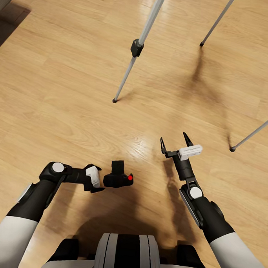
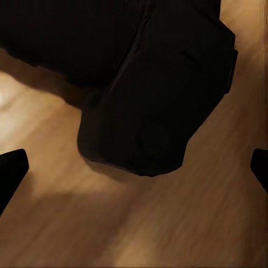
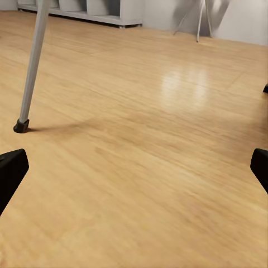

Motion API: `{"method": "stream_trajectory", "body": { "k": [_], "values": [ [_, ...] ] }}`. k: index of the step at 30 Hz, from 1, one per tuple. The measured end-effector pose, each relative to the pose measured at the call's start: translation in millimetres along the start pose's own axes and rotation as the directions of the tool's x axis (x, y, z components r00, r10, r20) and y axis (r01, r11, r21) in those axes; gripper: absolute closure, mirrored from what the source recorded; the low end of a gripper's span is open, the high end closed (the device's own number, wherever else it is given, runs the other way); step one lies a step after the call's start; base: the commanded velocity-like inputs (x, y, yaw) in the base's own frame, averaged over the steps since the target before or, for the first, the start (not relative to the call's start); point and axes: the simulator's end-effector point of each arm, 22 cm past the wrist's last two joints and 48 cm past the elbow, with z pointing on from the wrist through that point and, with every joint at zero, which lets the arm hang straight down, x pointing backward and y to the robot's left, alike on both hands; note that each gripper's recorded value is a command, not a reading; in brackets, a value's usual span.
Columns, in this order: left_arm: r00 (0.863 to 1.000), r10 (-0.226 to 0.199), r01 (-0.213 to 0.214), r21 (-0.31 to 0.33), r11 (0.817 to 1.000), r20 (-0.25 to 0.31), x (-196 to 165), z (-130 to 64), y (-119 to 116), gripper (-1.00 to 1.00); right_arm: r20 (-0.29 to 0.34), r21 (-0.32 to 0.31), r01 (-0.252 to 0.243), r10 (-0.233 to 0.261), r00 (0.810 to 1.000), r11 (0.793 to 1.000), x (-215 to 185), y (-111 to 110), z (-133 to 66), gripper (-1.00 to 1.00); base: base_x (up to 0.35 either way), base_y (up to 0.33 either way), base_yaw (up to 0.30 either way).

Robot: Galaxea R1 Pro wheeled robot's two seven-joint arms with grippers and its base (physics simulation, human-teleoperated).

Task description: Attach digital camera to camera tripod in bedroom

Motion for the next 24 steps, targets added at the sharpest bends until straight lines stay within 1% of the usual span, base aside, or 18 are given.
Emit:
{"method": "stream_trajectory", "body": {
  "k": [5,16,17,20,24],
  "values": [
    [1.000,0.015,-0.015,0.010,1.000,-0.003,-1.9,2.9,-3.9,-1.00,0.000,0.000,0.000,0.000,1.000,1.000,0.0,0.0,0.0,-1.00,0.000,0.000,0.000],
    [1.000,0.028,-0.028,0.018,0.999,-0.003,-5.2,6.4,-7.6,-1.00,0.000,0.000,0.000,0.000,1.000,1.000,0.0,0.0,0.0,-1.00,0.000,0.000,0.000],
    [0.999,0.040,-0.040,0.028,0.999,-0.005,-7.5,9.9,-12.2,-1.00,0.000,0.000,0.000,0.000,1.000,1.000,0.0,0.0,0.0,-1.00,0.000,0.000,0.000],
    [0.999,0.052,-0.051,0.037,0.998,-0.009,-9.0,13.5,-16.4,-1.00,0.000,0.000,0.000,0.000,1.000,1.000,0.0,0.0,0.0,-1.00,0.000,0.000,0.000],
    [0.998,0.058,-0.058,0.023,0.998,-0.013,-9.2,16.7,-14.8,-1.00,0.000,0.000,0.000,0.000,1.000,1.000,0.0,-0.1,0.0,-1.00,0.000,0.000,0.000]
  ]
}}
